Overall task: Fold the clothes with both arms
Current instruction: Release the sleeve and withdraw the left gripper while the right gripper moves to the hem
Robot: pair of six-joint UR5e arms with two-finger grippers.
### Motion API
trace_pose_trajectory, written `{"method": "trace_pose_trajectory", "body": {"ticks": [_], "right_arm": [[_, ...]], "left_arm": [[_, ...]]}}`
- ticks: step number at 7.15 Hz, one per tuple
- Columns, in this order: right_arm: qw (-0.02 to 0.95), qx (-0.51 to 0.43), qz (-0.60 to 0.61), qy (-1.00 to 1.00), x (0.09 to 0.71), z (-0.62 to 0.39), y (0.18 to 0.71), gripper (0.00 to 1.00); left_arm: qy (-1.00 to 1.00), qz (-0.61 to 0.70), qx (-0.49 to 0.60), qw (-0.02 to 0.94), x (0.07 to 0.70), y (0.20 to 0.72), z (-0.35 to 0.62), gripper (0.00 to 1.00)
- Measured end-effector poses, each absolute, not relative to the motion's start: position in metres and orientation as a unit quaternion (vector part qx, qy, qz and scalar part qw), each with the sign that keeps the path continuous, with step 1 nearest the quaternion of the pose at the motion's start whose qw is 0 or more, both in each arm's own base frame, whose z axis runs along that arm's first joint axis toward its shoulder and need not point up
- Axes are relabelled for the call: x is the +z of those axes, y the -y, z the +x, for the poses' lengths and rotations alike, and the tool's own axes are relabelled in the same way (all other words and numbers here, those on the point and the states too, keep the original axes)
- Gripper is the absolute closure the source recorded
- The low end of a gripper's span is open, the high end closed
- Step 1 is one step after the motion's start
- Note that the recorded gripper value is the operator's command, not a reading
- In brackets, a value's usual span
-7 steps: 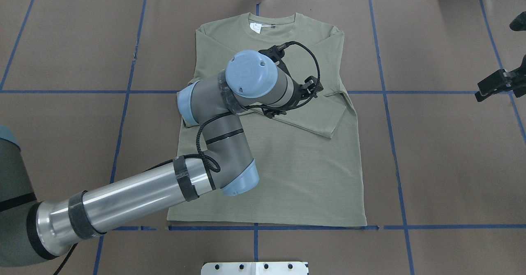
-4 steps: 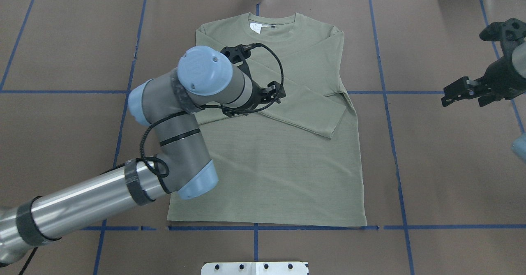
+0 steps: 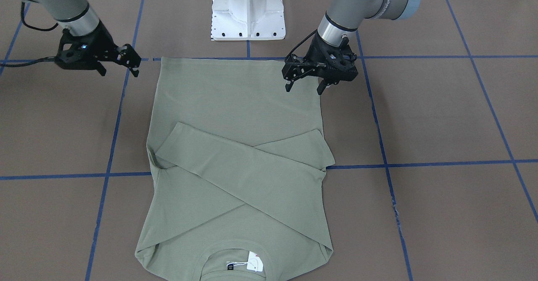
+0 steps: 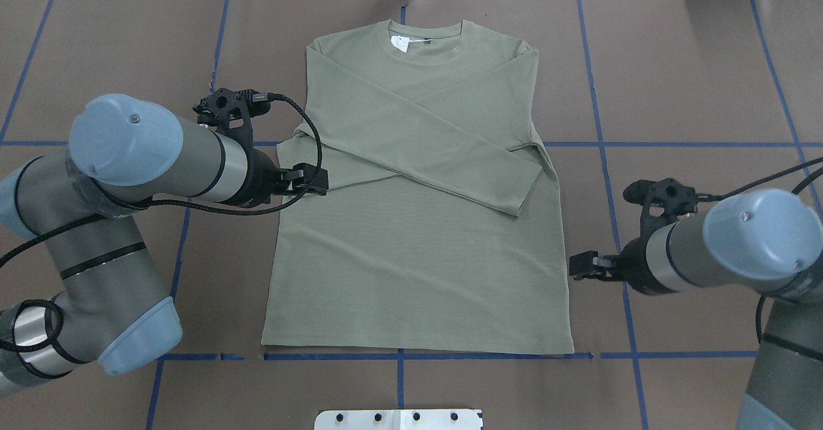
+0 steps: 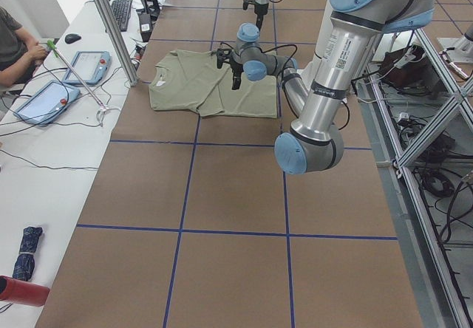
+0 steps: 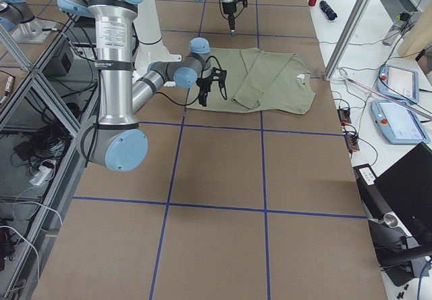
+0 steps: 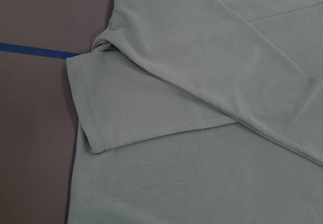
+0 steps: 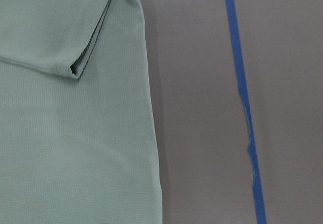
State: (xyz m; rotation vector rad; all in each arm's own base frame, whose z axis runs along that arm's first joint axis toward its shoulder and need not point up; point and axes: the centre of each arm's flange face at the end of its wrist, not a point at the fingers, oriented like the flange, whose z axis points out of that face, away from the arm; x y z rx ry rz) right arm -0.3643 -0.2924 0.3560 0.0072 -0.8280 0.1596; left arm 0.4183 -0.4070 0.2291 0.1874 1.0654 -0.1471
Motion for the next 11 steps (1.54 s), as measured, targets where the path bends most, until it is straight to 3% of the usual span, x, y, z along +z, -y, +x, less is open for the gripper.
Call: {"method": "trace_pose_trajectory", "body": {"ticks": [3, 8, 11], "right_arm": [[0.922, 0.061, 0.01, 0.383, 0.367, -0.422, 0.239, 0.0], [0.93, 0.054, 0.004, 0.364, 0.387, -0.471, 0.239, 0.02], [0.931, 0.053, 0.0, 0.361, 0.39, -0.471, 0.239, 0.26]], "left_arm": [[-0.499, 0.09, -0.07, 0.859, 0.242, 0.399, 0.409, 0.01], [-0.498, 0.088, -0.069, 0.86, 0.243, 0.397, 0.411, 0.01], [-0.499, 0.089, -0.069, 0.859, 0.242, 0.397, 0.41, 0.01]]}}
